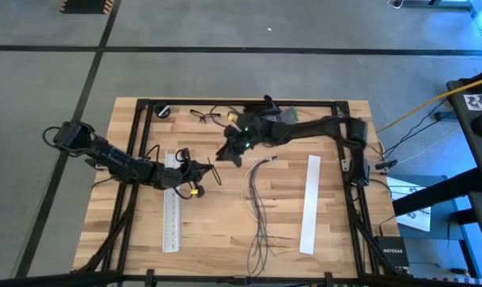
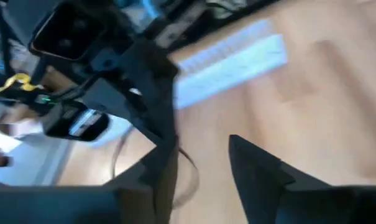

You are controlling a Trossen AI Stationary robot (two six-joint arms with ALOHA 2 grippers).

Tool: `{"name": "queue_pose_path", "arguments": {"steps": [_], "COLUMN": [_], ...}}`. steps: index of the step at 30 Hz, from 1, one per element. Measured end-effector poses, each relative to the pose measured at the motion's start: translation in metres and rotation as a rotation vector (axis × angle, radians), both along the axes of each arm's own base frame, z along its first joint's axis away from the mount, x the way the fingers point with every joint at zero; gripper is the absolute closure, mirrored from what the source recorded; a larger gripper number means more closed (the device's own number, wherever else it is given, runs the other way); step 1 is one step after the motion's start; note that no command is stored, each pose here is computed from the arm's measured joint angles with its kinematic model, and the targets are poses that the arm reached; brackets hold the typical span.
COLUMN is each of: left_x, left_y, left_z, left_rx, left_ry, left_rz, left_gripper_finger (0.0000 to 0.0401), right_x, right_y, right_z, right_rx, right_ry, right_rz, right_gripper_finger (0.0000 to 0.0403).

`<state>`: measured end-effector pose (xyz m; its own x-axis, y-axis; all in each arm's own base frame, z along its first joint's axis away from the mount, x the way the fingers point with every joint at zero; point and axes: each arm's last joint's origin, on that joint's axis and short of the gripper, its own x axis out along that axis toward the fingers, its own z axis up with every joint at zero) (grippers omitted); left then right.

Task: Ziptie cables
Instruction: Close the zip tie

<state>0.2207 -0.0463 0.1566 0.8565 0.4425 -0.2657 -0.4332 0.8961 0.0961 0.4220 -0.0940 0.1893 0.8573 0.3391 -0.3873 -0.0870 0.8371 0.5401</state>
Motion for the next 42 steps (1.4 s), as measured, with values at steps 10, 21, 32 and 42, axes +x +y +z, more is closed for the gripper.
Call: {"name": "queue_pose_path", "arguments": {"steps": [10,21,32,42], "left_x": [0.000,0.000,0.000,0.000], "left_y": [0.000,0.000,0.000,0.000], "left_z": [0.000,0.000,0.000,0.000], "left_rx": [-0.002,-0.002,-0.001,-0.003], "left_ry": [0.003,0.002,-0.001,-0.001], "left_rz": [0.000,-0.001,-0.001,0.000], "left_gripper_finger": [0.0401,0.0401,0.0401,0.0401], "right_x": [0.011,0.017,0.023,0.026], "right_y": [0.002,0.012,0.028,0.027], "right_z": [-0.002,-0.019,-0.021,-0.016], "right_rx": [0.177,0.205,0.219,0.202], "right_ry": [-0.070,0.003,-0.035,-0.119], "right_rz": [0.027,-0.063,-0.048,0.005], "right_gripper_finger": [0.0242,0.0242,0.0242,0.0328]}}
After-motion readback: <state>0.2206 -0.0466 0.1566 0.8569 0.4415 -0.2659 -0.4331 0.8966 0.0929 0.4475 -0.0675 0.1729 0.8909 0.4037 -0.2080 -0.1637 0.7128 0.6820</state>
